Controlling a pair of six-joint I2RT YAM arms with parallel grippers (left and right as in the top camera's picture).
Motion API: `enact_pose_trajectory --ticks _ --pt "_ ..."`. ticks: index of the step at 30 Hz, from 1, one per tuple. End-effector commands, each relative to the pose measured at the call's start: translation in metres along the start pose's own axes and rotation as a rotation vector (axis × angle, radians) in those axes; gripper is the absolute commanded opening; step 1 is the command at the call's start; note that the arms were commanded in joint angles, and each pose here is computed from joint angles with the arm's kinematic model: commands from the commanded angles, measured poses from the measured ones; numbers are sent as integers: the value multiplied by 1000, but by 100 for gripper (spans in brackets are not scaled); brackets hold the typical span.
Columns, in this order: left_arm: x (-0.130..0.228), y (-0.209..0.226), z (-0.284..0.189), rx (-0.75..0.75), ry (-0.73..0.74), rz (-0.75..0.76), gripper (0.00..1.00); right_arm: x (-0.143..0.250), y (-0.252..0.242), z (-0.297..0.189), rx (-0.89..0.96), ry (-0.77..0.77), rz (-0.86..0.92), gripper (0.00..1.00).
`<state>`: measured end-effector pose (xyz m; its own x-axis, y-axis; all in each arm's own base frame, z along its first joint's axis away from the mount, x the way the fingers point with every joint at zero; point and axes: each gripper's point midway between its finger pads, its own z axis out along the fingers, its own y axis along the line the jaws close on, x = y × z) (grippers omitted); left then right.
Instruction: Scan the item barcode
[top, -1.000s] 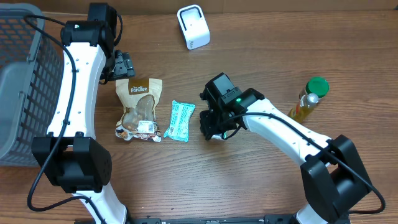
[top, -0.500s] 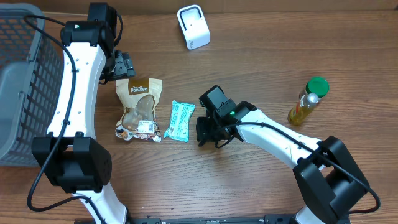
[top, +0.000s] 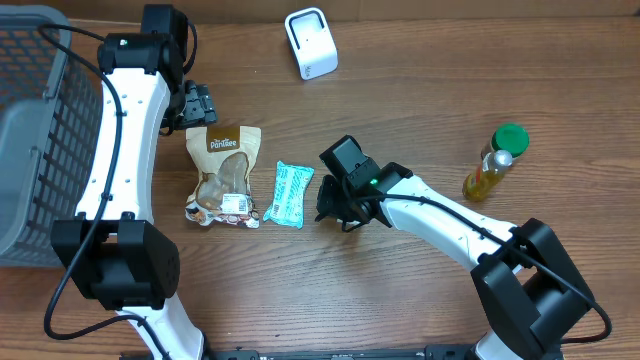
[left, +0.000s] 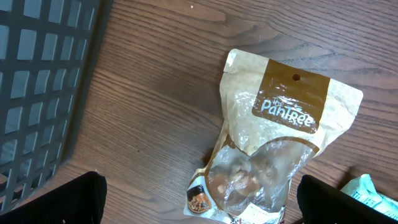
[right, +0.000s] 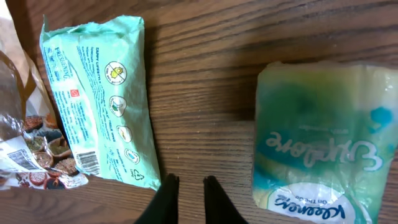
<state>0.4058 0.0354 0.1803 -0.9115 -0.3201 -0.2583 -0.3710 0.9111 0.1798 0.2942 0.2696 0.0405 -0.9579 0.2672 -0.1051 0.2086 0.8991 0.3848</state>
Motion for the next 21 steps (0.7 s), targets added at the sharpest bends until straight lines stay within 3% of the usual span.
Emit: enact_pose_trajectory --ticks 1,21 --pt "-5 2 -8 -2 -30 -2 99 -1 -5 6 20 -11 154 8" --pt "-5 2 -8 -2 -30 -2 100 4 -23 28 94 12 200 10"
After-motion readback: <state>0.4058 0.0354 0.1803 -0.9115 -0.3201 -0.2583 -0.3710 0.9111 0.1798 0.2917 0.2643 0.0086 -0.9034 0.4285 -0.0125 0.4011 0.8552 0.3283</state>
